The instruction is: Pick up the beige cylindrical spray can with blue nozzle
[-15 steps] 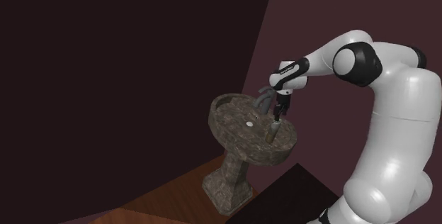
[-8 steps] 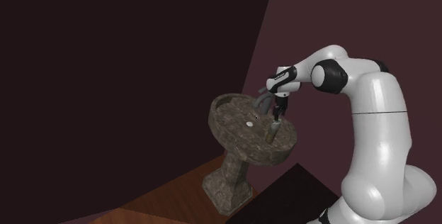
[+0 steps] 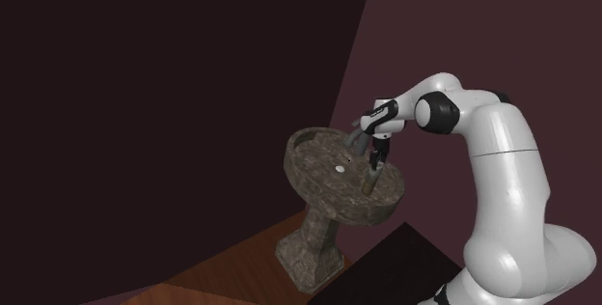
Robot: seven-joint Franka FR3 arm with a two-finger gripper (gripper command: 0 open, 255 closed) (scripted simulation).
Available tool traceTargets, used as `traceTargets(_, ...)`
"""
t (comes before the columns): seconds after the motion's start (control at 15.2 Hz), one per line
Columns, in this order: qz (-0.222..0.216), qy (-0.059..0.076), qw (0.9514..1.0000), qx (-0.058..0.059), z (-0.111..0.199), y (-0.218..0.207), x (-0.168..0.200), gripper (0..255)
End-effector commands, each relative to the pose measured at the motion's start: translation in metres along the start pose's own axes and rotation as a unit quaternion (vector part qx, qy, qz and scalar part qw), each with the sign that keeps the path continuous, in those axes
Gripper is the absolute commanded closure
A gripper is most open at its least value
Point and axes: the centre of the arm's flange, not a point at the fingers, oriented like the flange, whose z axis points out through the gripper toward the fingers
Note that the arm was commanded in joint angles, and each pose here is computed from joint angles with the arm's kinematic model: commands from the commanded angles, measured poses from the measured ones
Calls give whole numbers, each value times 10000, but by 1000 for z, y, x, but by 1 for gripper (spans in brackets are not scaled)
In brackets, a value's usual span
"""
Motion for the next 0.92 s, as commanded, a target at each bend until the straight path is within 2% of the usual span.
traceTargets(0.0, 1, 2, 10000, -1, 8, -1, 3, 0)
traceTargets(0.07, 1, 2, 10000, -1, 8, -1, 3, 0)
traceTargets(0.13, 1, 2, 10000, -1, 8, -1, 3, 255)
traceTargets(0.73, 1, 2, 10000, -2, 8, -1, 3, 255)
traceTargets(0.86, 1, 2, 10000, -1, -2, -1, 0, 255)
